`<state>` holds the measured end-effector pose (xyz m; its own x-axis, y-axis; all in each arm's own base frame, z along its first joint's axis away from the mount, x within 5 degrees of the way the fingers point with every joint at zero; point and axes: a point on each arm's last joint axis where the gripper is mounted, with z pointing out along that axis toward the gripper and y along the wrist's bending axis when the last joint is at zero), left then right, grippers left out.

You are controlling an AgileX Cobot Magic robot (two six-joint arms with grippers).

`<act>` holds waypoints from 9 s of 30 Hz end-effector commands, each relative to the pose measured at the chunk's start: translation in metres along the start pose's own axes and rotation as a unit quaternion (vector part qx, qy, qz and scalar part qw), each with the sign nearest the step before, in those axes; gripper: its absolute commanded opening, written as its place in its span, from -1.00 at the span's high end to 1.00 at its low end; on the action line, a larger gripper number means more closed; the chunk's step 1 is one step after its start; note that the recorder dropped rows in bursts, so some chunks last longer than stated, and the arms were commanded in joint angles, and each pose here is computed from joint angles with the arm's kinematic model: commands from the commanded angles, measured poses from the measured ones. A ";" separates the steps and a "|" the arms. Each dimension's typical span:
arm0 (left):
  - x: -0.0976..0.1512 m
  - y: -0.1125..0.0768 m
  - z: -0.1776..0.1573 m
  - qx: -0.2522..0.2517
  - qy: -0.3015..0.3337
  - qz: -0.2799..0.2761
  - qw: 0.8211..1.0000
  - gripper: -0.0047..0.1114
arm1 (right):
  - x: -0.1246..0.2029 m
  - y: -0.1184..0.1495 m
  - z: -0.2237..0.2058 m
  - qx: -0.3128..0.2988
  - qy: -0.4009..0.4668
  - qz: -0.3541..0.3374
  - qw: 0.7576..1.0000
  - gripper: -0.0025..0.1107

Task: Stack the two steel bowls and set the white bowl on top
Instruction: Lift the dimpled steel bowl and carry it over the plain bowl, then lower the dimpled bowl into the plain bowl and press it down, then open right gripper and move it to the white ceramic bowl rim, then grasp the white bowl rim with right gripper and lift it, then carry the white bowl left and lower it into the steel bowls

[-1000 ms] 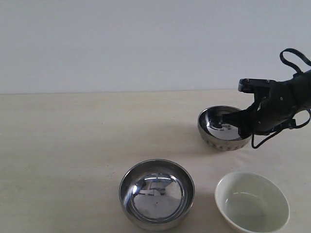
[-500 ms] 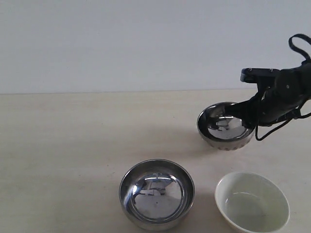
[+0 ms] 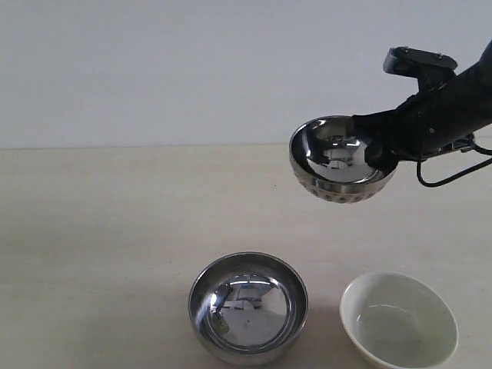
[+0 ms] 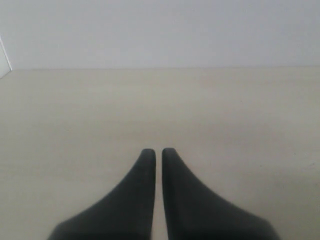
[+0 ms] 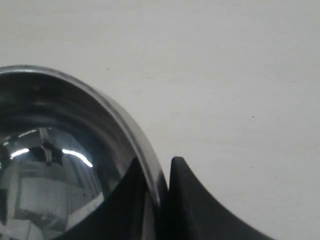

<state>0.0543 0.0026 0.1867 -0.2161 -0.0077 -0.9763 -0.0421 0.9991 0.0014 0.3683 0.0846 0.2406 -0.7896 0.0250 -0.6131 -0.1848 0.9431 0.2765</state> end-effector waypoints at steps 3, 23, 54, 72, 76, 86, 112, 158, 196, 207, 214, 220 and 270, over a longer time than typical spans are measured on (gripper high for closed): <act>0.001 0.000 0.000 -0.001 0.001 -0.010 1.000 0.85 | 0.007 0.022 -0.014 -0.074 0.038 -0.025 0.996 0.96; 0.001 0.000 0.000 -0.001 0.001 -0.010 1.000 0.85 | 0.056 0.114 0.010 -0.145 0.129 -0.167 0.967 0.96; 0.001 0.000 0.000 -0.001 0.001 -0.010 1.000 0.85 | 0.090 0.118 0.055 -0.144 0.202 -0.234 0.940 0.87; 0.001 0.000 0.000 -0.001 0.001 -0.010 1.000 0.85 | 0.068 0.126 0.021 -0.150 0.137 -0.247 0.947 0.33; 0.001 0.000 0.000 -0.001 0.001 -0.010 1.000 0.85 | 0.067 0.136 0.001 -0.168 0.128 -0.274 0.938 0.85; 0.001 0.000 0.000 -0.001 0.001 -0.010 1.000 0.85 | 0.116 0.191 0.017 -0.209 0.173 -0.343 0.900 0.96; 0.001 0.000 0.000 -0.001 0.001 -0.010 1.000 0.85 | 0.148 0.184 0.060 -0.140 0.237 -0.356 0.893 0.96; 0.001 0.000 0.000 -0.001 0.001 -0.010 1.000 0.85 | 0.079 0.147 -0.033 0.057 0.133 -0.333 0.932 0.96; 0.001 0.000 0.000 -0.001 0.001 -0.010 1.000 0.85 | 0.123 -0.036 0.012 0.057 0.261 -0.065 0.961 0.13; 0.001 0.000 0.000 -0.001 0.001 -0.010 1.000 0.85 | 0.133 -0.042 0.031 0.056 0.278 -0.070 0.956 0.92; 0.001 0.000 0.000 -0.001 0.001 -0.010 1.000 0.85 | 0.124 -0.039 0.025 0.056 0.250 -0.072 0.964 0.96; 0.001 0.000 0.000 -0.001 0.001 -0.010 1.000 0.85 | 0.103 -0.027 0.002 0.043 0.205 -0.063 0.976 0.96; 0.001 0.000 0.000 -0.001 0.001 -0.010 1.000 0.85 | 0.106 0.085 0.007 -0.147 0.124 -0.152 0.970 0.79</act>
<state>0.0543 0.0026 0.1867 -0.2161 -0.0077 -0.9763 -0.0421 0.9991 0.0014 0.2730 0.1688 0.1910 -0.7903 -0.3471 -0.5050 -0.5487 0.7676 0.3312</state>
